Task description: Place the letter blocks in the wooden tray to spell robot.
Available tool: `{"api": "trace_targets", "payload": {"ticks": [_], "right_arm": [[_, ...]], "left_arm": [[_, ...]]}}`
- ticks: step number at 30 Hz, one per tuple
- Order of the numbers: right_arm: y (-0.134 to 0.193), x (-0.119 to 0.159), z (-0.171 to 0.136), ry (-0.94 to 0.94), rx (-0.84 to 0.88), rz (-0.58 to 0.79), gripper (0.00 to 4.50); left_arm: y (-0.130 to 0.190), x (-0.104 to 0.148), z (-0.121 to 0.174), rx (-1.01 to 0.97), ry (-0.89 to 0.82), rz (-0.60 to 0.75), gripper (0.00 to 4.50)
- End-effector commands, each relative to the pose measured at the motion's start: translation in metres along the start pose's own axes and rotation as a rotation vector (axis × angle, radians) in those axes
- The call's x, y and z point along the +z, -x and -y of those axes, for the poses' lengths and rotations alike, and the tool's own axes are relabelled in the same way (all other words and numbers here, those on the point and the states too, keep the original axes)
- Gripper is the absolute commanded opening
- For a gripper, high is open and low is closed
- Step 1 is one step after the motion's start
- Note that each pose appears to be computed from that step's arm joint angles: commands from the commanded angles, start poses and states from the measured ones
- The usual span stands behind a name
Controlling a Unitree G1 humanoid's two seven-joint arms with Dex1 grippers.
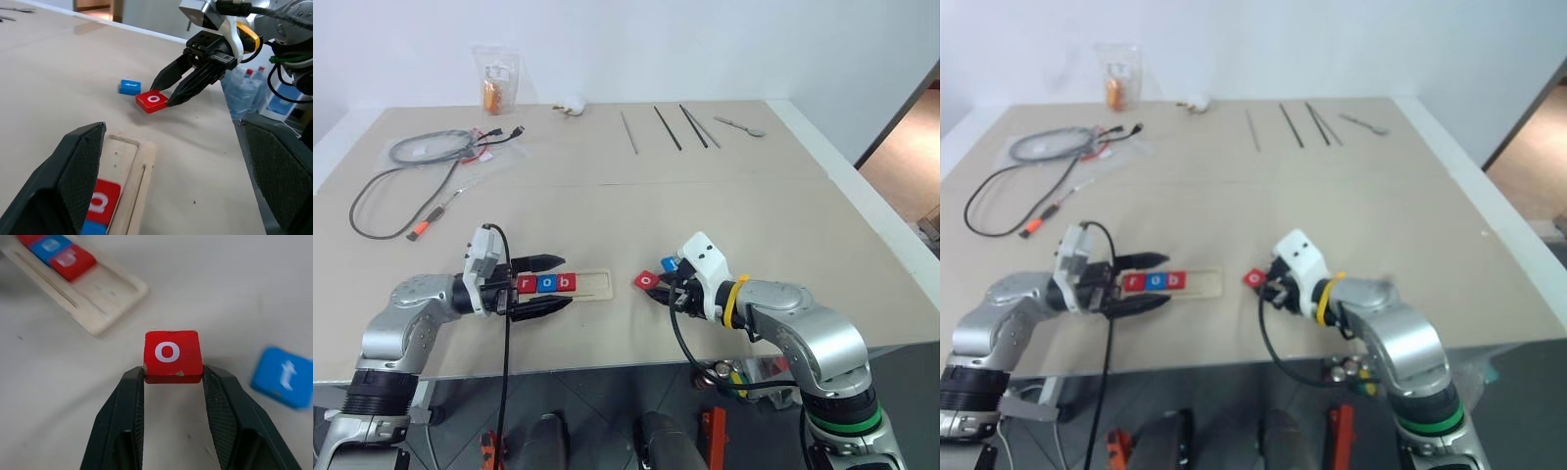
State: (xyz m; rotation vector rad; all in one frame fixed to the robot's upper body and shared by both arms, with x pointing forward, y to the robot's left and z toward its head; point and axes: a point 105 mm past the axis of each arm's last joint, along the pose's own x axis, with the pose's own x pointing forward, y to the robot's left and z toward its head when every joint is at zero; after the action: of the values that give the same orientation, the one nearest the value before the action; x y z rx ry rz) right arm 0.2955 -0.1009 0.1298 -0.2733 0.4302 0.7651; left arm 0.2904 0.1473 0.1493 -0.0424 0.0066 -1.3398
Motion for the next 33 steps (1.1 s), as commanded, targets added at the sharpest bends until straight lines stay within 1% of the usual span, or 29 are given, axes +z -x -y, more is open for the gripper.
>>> {"api": "trace_targets", "payload": {"ticks": [1,7,11,19,23,26,33], "right_arm": [[0.012,0.01,0.003,0.01,-0.079,0.045,1.17],[0.014,0.001,0.002,-0.05,-0.166,0.027,1.17],[0.017,0.003,0.0,-0.074,-0.193,0.029,1.17],[0.02,0.006,-0.003,-0.119,-0.25,0.027,1.17],[0.01,0.012,-0.012,-0.13,-0.227,0.038,1.17],[0.005,0.016,-0.02,-0.126,-0.17,0.047,1.17],[-0.01,0.017,-0.031,-0.071,-0.057,0.015,1.17]], "left_arm": [[-0.01,0.01,-0.001,-0.047,-0.04,0.021,4.5],[-0.021,0.014,-0.008,-0.094,-0.041,0.027,4.5],[-0.023,0.02,-0.015,-0.106,-0.043,0.035,4.5],[-0.032,0.019,-0.018,-0.149,-0.034,0.03,4.5],[-0.035,0.016,-0.018,-0.168,-0.026,0.024,4.5],[-0.038,0.017,-0.018,-0.178,-0.026,0.026,4.5],[-0.036,0.016,-0.016,-0.168,-0.028,0.036,4.5]]}}
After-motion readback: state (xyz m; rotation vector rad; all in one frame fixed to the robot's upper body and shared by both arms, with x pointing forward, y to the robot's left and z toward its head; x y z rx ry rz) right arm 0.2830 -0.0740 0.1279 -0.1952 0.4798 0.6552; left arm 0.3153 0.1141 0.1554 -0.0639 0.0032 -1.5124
